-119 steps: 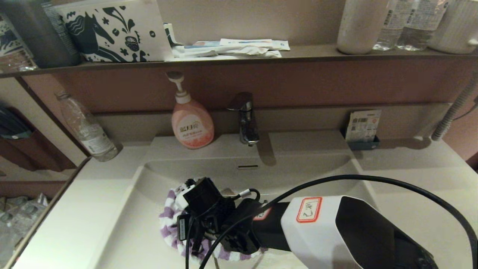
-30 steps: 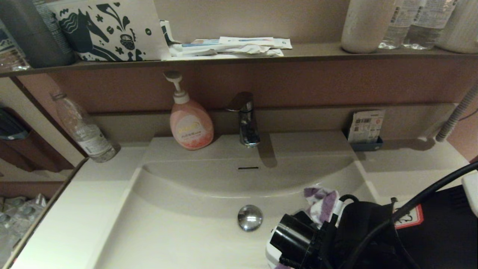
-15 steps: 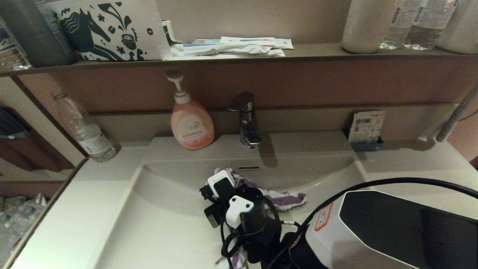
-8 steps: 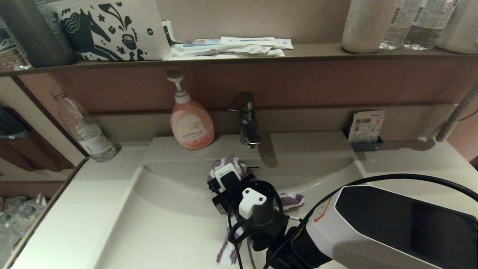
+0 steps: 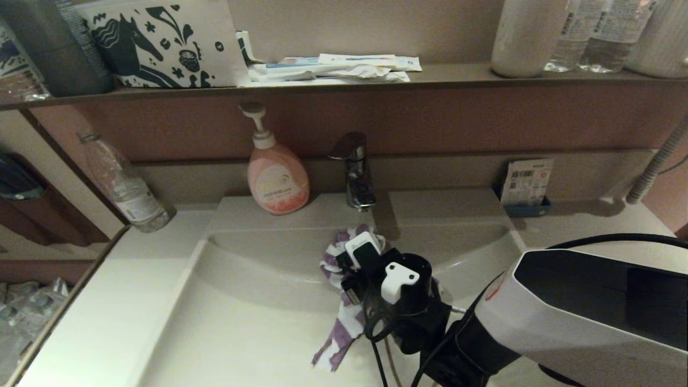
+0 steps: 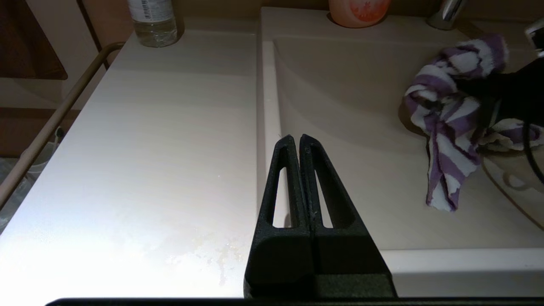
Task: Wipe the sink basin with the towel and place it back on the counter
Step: Wipe the sink
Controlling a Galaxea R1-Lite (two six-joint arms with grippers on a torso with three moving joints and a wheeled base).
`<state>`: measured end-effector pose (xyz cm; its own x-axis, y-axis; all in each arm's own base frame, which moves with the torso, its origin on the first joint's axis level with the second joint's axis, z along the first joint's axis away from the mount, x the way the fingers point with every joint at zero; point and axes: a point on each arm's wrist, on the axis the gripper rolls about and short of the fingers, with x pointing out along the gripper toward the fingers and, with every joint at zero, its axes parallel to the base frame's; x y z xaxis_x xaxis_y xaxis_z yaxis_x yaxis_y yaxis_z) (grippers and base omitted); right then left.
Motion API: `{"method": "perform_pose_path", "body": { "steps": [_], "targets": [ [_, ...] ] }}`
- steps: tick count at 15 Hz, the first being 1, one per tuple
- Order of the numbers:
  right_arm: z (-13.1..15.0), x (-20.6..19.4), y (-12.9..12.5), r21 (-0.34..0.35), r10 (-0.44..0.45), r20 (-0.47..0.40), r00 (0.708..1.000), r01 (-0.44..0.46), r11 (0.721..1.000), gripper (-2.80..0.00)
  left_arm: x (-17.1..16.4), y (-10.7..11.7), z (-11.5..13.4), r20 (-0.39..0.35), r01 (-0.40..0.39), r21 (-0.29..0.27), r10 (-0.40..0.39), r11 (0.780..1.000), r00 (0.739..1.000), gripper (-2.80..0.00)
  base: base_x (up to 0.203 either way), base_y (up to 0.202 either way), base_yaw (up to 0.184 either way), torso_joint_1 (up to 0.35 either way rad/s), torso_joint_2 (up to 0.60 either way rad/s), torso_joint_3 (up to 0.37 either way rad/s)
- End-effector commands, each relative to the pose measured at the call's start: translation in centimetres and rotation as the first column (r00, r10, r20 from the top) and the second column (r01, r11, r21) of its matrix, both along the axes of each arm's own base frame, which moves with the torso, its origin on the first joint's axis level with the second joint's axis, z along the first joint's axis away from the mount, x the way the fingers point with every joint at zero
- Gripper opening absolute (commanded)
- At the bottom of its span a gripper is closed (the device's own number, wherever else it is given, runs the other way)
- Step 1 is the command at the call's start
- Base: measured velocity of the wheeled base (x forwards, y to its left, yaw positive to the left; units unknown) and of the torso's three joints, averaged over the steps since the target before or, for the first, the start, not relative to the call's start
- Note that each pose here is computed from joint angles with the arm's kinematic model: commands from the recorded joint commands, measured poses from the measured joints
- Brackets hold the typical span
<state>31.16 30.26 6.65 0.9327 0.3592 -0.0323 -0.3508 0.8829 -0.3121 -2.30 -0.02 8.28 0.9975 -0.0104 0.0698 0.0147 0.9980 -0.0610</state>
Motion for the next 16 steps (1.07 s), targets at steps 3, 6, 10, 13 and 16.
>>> {"method": "perform_pose_path", "body": {
  "steps": [3, 6, 10, 13, 16],
  "targets": [
    [2.0, -0.2, -3.1, 0.013, -0.053, 0.016, 0.998, 0.053, 0.999, -2.80, 0.0, 0.0, 0.0, 0.001, 0.000, -0.001, 0.000, 1.000, 1.000, -2.80, 0.000, 0.000, 0.000, 0.000, 0.00, 0.000],
    [1.2, -0.9, -5.5, -0.012, -0.088, -0.009, 0.996, 0.088, 0.996, -2.80, 0.0, 0.0, 0.0, 0.001, 0.000, -0.001, 0.000, 1.000, 1.000, -2.80, 0.000, 0.000, 0.000, 0.000, 0.00, 0.000],
    [0.2, -0.4, -10.7, -0.010, -0.200, -0.005, 0.980, 0.200, 0.980, -2.80, 0.0, 0.0, 0.0, 0.001, 0.000, -0.001, 0.000, 1.000, 1.000, -2.80, 0.000, 0.000, 0.000, 0.000, 0.00, 0.000],
    [1.7, -0.2, -14.0, 0.005, -0.268, 0.011, 0.963, 0.268, 0.963, -2.80, 0.0, 0.0, 0.0, 0.001, 0.000, -0.001, 0.000, 1.000, 1.000, -2.80, 0.000, 0.000, 0.000, 0.000, 0.00, 0.000],
    [3.0, -0.7, -15.8, 0.017, -0.293, 0.024, 0.956, 0.292, 0.956, -2.80, 0.0, 0.0, 0.0, 0.001, 0.000, -0.001, 0.000, 1.000, 1.000, -2.80, 0.000, 0.000, 0.000, 0.000, 0.00, 0.000]
  ]
}}
